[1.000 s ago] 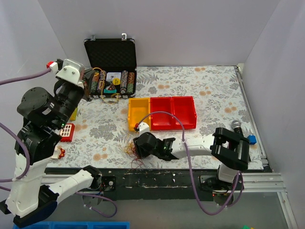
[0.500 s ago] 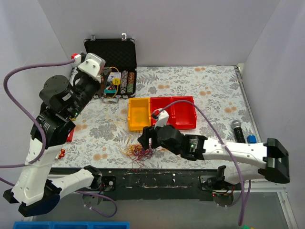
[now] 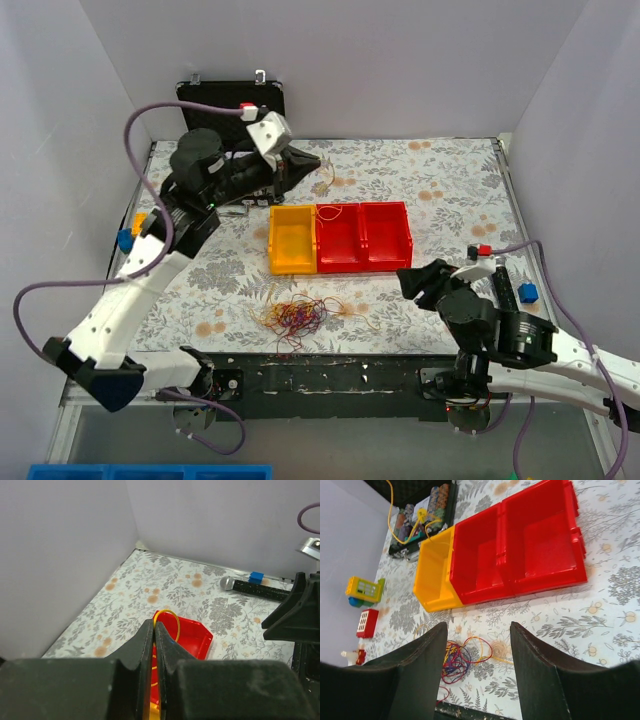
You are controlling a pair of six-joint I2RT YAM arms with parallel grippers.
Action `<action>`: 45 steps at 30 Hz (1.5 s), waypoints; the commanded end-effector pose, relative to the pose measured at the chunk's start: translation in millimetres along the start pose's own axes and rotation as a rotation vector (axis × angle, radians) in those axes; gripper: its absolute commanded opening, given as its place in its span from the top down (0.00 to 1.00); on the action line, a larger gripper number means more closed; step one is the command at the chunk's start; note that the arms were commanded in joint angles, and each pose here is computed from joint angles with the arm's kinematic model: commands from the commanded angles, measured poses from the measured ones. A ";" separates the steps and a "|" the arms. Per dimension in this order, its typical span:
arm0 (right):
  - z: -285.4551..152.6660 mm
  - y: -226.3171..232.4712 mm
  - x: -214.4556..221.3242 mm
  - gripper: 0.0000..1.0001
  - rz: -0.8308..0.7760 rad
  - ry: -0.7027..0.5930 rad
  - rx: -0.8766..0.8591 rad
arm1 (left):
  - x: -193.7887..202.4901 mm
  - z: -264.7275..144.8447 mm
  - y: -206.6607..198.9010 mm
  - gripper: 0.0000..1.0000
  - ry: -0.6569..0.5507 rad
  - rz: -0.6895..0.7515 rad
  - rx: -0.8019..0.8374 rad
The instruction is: Untangle the cables
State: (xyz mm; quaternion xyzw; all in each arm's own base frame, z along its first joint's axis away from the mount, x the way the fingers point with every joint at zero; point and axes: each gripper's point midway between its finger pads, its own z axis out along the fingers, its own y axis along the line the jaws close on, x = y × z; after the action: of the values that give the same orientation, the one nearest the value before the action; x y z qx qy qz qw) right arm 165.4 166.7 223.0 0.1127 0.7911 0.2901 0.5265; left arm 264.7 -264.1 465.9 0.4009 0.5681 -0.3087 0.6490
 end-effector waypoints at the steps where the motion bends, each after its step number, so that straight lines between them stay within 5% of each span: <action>1: -4.4 -33.6 -14.5 0.39 0.030 -0.086 0.109 | -0.6 40.2 -18.7 1.00 -0.087 -0.023 0.150; 9: -5.9 -41.7 -15.9 0.39 -0.033 -0.074 0.180 | -17.4 103.2 -31.6 1.00 -0.150 0.024 0.233; 28: -4.2 -44.8 -15.1 0.39 -0.050 -0.089 0.173 | -51.2 127.7 -44.0 1.00 -0.328 0.177 0.085; 45: -9.5 -56.9 -15.3 0.39 -0.038 -0.093 0.175 | 53.7 161.9 -32.7 1.00 -0.148 0.197 -0.020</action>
State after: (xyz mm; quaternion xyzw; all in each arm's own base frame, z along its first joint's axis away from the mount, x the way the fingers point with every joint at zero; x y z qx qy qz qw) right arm 167.9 118.7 203.3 0.1421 0.7991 0.2112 0.5446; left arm 307.2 -417.7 433.4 0.4315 0.4741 -0.3112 0.7016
